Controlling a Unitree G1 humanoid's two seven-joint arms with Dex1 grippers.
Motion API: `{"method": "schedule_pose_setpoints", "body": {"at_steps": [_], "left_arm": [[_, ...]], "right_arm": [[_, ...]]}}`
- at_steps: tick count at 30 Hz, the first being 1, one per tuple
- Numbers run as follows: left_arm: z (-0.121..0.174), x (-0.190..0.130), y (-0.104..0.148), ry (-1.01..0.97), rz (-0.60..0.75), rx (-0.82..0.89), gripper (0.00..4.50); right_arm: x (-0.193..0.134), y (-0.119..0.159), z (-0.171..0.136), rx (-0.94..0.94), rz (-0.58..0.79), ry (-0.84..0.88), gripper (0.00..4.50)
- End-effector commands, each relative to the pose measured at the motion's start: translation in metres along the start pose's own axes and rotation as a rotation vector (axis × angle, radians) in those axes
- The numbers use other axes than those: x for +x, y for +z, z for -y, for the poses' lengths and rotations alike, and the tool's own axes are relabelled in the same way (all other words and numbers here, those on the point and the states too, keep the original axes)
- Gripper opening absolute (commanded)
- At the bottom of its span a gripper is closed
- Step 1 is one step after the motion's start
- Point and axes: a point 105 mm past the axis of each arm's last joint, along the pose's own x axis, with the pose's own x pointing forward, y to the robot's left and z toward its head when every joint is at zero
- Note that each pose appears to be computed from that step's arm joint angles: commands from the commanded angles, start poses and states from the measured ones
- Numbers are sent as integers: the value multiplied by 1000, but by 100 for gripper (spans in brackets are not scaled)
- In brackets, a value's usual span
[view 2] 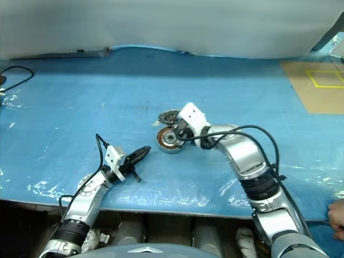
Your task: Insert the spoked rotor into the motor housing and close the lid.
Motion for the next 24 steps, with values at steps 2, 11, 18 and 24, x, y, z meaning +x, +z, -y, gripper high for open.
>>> {"method": "schedule_pose_setpoints", "body": {"at_steps": [2,11,18,24], "left_arm": [[-4,2,11,-6,33,31,0],[-3,2,12,-8,33,29,0],[-4,2,12,-2,32,28,0],[-4,2,13,4,33,27,0]], "right_arm": [[-11,-15,29,4,-35,-133,56],[-14,-26,35,24,-70,-160,188],[-17,-38,42,19,-105,-168,188],[-17,-52,44,10,-150,-153,188]]}}
